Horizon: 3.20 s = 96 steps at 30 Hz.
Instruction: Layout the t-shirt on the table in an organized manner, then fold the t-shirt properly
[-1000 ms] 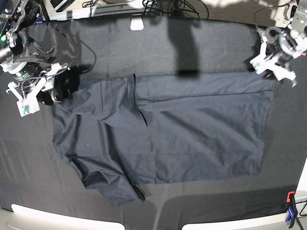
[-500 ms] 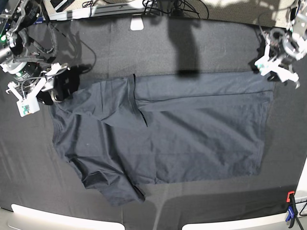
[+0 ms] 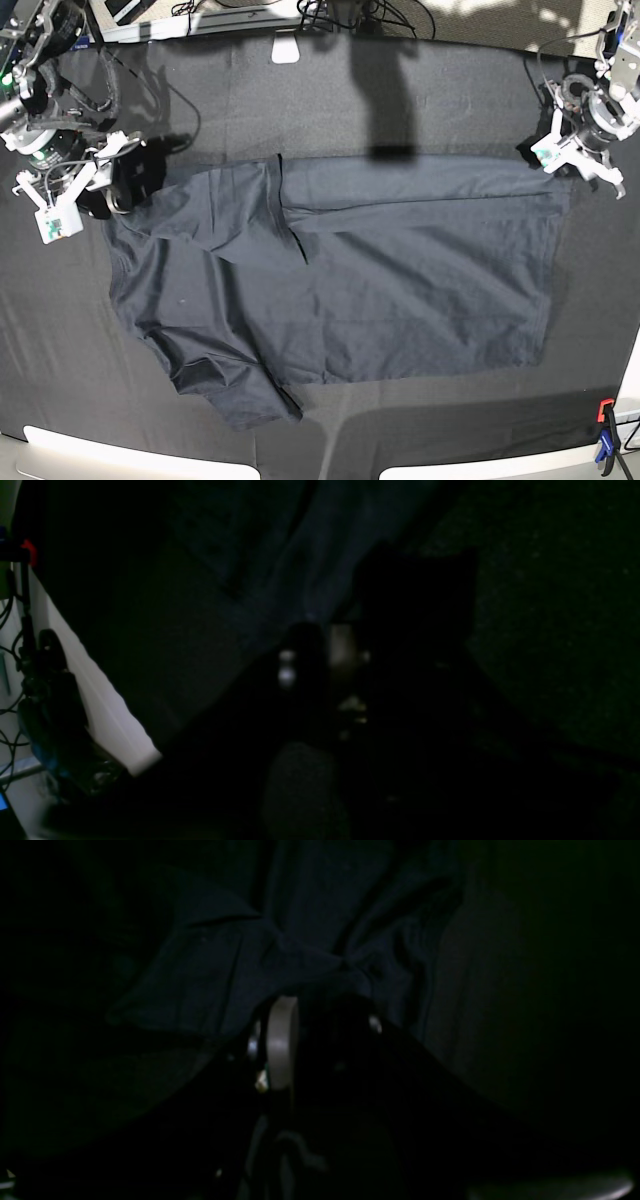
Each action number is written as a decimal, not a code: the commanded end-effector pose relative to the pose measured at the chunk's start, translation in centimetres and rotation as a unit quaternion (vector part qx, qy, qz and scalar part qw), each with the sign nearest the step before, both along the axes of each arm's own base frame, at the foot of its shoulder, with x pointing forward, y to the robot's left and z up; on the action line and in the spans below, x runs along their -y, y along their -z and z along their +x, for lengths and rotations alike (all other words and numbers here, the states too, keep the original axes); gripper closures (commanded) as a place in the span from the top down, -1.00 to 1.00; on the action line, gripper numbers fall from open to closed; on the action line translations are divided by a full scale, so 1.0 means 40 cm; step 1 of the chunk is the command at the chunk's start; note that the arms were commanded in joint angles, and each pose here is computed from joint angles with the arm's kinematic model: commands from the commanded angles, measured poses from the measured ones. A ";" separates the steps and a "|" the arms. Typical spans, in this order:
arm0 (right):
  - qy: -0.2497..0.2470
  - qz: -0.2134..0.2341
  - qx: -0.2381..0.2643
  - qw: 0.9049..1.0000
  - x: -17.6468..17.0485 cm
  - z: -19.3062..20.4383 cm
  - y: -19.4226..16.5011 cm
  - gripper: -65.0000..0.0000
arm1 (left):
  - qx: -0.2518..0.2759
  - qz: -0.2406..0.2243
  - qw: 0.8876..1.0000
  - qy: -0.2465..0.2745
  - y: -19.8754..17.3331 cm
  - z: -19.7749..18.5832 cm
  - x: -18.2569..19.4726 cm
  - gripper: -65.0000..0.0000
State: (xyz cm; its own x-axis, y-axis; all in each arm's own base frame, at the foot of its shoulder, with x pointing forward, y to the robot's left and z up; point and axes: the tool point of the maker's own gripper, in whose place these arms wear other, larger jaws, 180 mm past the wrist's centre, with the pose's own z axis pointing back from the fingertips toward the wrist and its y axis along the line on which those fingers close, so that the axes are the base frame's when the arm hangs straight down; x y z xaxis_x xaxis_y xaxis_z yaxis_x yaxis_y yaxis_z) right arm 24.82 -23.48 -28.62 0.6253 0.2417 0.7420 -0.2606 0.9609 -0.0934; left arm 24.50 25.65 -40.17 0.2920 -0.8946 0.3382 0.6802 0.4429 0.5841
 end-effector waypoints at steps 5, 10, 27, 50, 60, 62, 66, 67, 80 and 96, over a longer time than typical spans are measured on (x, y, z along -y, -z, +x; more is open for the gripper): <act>-0.047 0.001 0.010 0.999 -0.019 0.002 -0.035 -0.48 | 0.019 0.008 1.000 0.002 -0.027 0.022 -0.014 -1.00; -0.102 -0.039 -0.023 0.994 -0.007 -0.034 -0.041 -0.48 | 0.020 0.007 1.000 0.002 -0.027 0.023 -0.013 -1.00; -0.118 -0.281 -0.067 0.950 0.099 -0.036 0.107 -0.47 | 0.013 -0.014 1.000 -0.021 -0.002 0.010 0.022 -1.00; -0.147 -0.314 -0.116 0.931 0.169 0.032 0.277 -0.23 | 0.014 -0.014 1.000 -0.021 -0.002 0.011 0.021 -1.00; -0.129 -0.318 -0.120 0.932 0.189 0.059 0.285 -0.77 | 0.016 -0.018 1.000 -0.020 -0.004 0.013 0.025 -1.00; -0.117 -0.320 -0.114 0.933 0.195 0.065 0.279 -1.00 | 0.029 -0.037 0.998 -0.038 -0.013 0.022 0.025 -1.00; -0.117 -0.325 -0.113 0.932 0.201 0.057 0.271 -1.00 | 0.032 -0.066 0.995 -0.061 -0.016 0.019 0.028 -1.00; -0.121 -0.330 -0.116 0.929 0.207 0.047 0.269 -1.00 | 0.029 -0.065 0.996 -0.060 -0.014 0.010 0.029 -1.00; -0.144 -0.321 -0.149 0.924 0.286 -0.108 0.185 -1.00 | -0.029 -0.060 0.996 -0.061 -0.048 -0.163 0.003 -1.00; -0.173 -0.262 -0.153 0.937 0.270 -0.182 0.147 -1.00 | -0.047 -0.087 0.993 -0.069 -0.118 -0.244 -0.035 -1.00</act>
